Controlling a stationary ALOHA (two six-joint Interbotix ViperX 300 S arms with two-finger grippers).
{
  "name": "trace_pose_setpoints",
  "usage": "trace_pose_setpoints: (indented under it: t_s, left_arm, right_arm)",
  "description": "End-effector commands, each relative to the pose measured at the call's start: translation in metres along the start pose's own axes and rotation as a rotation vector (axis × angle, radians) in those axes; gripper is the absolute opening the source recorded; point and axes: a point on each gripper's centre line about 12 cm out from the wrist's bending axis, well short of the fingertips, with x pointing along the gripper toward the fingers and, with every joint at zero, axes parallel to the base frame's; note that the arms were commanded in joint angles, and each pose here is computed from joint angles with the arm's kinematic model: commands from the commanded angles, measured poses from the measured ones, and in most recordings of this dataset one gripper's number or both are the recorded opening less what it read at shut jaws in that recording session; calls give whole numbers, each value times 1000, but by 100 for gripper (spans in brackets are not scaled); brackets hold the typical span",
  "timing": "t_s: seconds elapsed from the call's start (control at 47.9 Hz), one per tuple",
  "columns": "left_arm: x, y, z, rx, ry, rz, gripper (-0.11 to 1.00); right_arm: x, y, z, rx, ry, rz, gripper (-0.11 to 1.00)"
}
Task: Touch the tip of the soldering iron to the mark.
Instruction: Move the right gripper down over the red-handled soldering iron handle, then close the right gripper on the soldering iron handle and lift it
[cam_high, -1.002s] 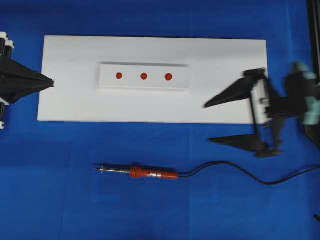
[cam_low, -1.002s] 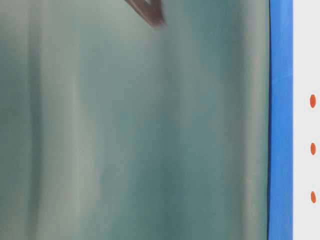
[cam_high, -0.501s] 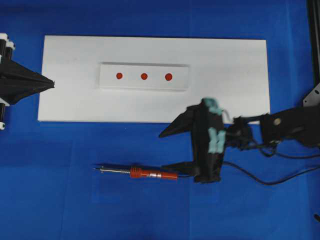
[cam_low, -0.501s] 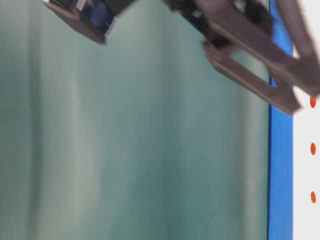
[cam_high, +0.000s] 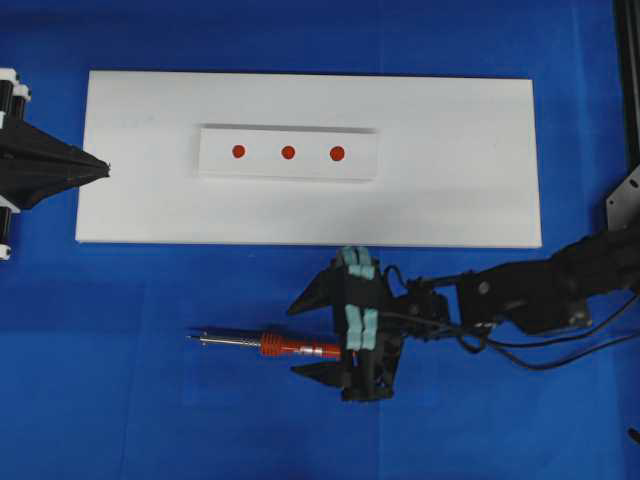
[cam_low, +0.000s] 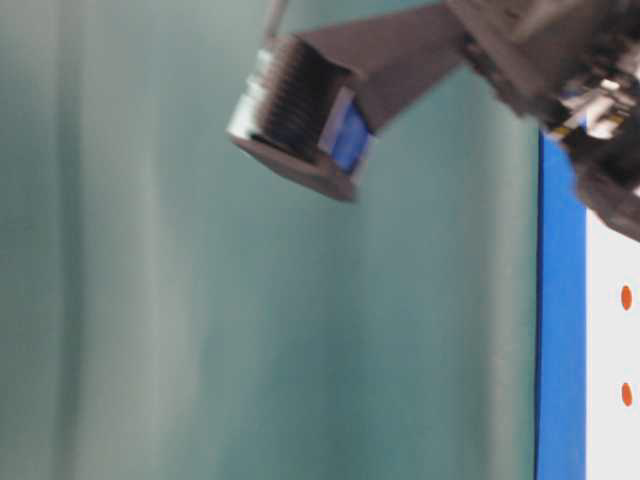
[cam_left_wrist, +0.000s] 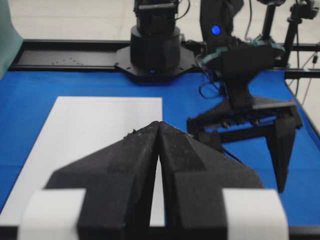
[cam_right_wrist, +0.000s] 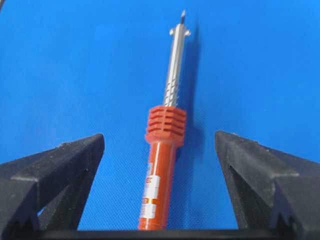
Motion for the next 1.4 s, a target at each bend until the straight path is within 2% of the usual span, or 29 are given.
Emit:
trace_pose_setpoints:
  t_s: [0.0,0.355,0.522,0.647,0.814,0.877,1.169,1.378]
  left_arm:
    - [1,0,4,1,-17,-1,0]
    - [1,0,4,0,-15,-2,0]
    - [1,0,4,-2,-17,0,0]
    - [1,0,5,0,-20,-2,0]
    - [1,0,5,0,-21,-1,0]
    - [1,0,4,-2,-18,-2,0]
    - [1,0,3,-2,-14,0,0]
    - [1,-1,3,-3,-18,-5,0]
  right_arm:
    - [5,7,8,12,-26,12,83]
    - [21,11,-15,18,24,3,81]
    - [24,8,-20,25,34,-7,70]
    - [24,8,-20,25,35,-8,54]
    - [23,5,-21,31,33,-15,14]
    - [23,3,-20,39,31,-21,6]
    - [24,-2,-16,72,19,-40,6]
    - [5,6,8,97,-9,-20,6]
